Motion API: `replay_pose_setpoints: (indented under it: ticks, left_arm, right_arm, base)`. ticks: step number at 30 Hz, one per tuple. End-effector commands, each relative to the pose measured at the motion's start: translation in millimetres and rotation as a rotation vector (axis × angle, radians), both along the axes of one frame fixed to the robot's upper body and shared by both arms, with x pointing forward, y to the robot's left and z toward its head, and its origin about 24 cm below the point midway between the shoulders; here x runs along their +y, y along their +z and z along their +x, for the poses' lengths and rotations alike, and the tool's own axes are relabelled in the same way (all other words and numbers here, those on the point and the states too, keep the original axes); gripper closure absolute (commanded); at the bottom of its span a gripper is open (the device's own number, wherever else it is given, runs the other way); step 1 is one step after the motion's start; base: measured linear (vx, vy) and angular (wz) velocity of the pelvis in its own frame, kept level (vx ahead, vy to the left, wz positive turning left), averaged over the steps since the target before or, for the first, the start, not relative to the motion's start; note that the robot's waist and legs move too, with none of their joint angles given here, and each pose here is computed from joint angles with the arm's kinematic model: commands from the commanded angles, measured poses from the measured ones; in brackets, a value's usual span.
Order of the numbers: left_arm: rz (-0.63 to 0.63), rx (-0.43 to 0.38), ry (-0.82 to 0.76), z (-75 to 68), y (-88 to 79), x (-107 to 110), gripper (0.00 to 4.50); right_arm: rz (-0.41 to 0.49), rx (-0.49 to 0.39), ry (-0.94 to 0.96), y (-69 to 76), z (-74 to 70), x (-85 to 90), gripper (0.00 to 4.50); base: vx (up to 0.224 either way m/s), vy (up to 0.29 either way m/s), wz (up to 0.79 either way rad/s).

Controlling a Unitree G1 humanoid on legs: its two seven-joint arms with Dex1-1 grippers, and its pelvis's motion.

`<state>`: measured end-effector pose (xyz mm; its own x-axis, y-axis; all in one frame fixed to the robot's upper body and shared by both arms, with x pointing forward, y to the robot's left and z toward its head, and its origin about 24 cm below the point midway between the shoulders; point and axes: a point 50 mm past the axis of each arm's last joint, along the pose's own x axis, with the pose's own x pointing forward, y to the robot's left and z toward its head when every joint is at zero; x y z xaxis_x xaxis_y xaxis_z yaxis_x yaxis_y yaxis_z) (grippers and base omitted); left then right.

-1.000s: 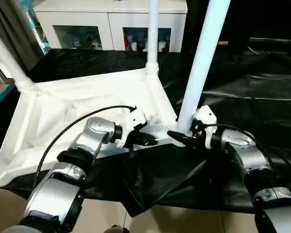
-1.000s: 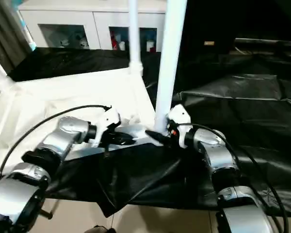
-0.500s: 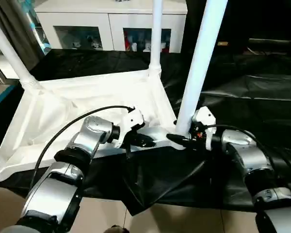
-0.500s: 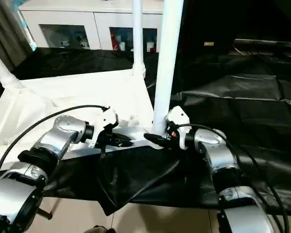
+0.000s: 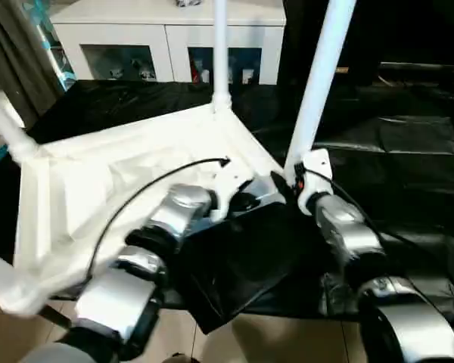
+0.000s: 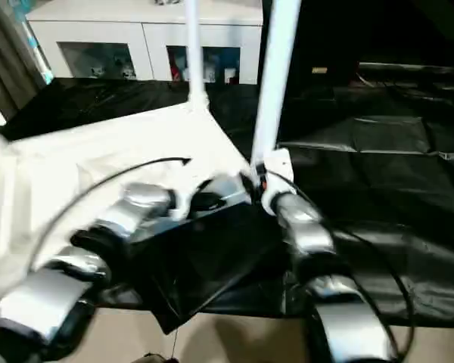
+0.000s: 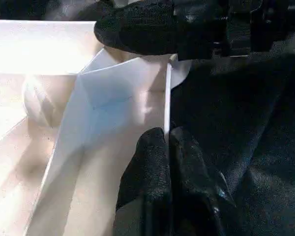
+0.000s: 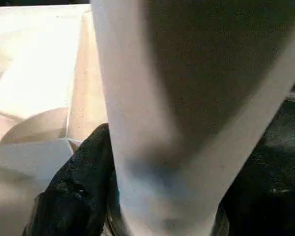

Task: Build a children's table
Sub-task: Rotate leg to tighten

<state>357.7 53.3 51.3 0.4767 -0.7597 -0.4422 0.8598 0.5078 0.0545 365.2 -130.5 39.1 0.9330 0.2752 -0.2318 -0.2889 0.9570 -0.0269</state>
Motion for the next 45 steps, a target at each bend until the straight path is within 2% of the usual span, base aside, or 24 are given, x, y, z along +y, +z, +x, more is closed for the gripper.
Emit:
replay_pose_setpoints:
  ticks: [1, 2, 4, 8, 11, 14, 17, 20, 25, 32, 38, 39, 40, 42, 43, 45]
  left_arm:
    - [-0.032, -0.03, 0.027, 4.1, 9.0, -8.5, 4.5]
    - [-0.032, -0.031, 0.006, 3.7, 9.4, -6.6, 4.5]
    - [-0.032, -0.026, -0.023, 2.8, 9.4, -2.5, 4.5]
    - [-0.017, -0.02, -0.093, -0.5, 6.3, 7.9, 4.5]
    - [-0.011, 0.002, -0.165, -4.3, 4.4, 19.3, 4.5]
    - [-0.012, 0.029, -0.242, -7.9, 5.3, 29.8, 4.5]
    - [-0.004, 0.039, -0.261, -8.8, 5.3, 34.4, 4.5]
    - [0.006, 0.084, -0.331, -13.5, 3.9, 44.6, 4.5]
    - [0.003, 0.104, -0.356, -15.6, 4.1, 49.7, 4.5]
    - [-0.002, 0.112, -0.366, -16.6, 4.6, 51.5, 4.5]
    - [0.002, 0.08, -0.3, -12.1, 5.0, 47.1, 4.5]
    - [-0.001, 0.067, -0.266, -9.7, 5.5, 45.4, 4.5]
    - [-0.004, 0.042, -0.203, -5.2, 6.5, 41.3, 4.5]
    - [-0.004, 0.022, -0.146, -1.5, 7.0, 37.1, 4.5]
    - [-0.007, -0.007, -0.074, 2.9, 7.9, 27.8, 4.5]
    - [-0.012, -0.023, -0.029, 5.3, 8.9, 21.6, 4.5]
  right_arm:
    - [0.058, 0.054, 0.157, -11.1, -9.5, 38.1, 1.91]
    - [0.082, 0.046, 0.18, -8.6, -9.1, 37.6, 1.35]
    - [0.096, 0.024, 0.21, -4.4, -8.4, 34.6, 1.21]
    - [0.064, -0.021, 0.279, 1.9, -7.6, 24.4, 0.78]
    - [0.035, -0.035, 0.406, 5.4, -12.2, 12.3, 0.78]
    - [0.047, -0.045, 0.56, 10.4, -21.5, -3.0, 0.78]
    - [0.051, -0.036, 0.621, 12.1, -25.9, -10.4, 0.78]
    - [0.039, -0.022, 0.716, 16.0, -32.8, -26.0, 1.05]
    - [0.031, -0.007, 0.758, 18.0, -35.3, -31.4, 1.4]
    - [0.036, 0.014, 0.799, 17.8, -38.3, -29.5, 2.13]
    - [0.034, 0.03, 0.729, 9.7, -37.2, -26.0, 2.51]
    - [0.025, 0.032, 0.676, 6.6, -34.9, -24.8, 2.51]
    - [-0.004, 0.031, 0.546, 0.0, -29.2, -22.5, 2.53]
    - [-0.006, 0.036, 0.445, -5.5, -25.6, -19.6, 2.56]
    - [0.037, 0.055, 0.287, -12.5, -21.0, -13.4, 2.56]
    - [0.067, 0.07, 0.206, -16.0, -19.1, -8.8, 2.57]
  base:
    - [0.0, 0.0, 0.0]
    - [0.0, 0.0, 0.0]
    - [0.0, 0.0, 0.0]
    - [0.0, 0.0, 0.0]
    - [0.0, 0.0, 0.0]
    - [0.0, 0.0, 0.0]
    - [0.0, 0.0, 0.0]
    - [0.0, 0.0, 0.0]
    - [0.0, 0.0, 0.0]
    - [0.0, 0.0, 0.0]
    - [0.0, 0.0, 0.0]
    - [0.0, 0.0, 0.0]
    - [0.0, 0.0, 0.0]
    - [0.0, 0.0, 0.0]
    - [0.0, 0.0, 0.0]
    - [0.0, 0.0, 0.0]
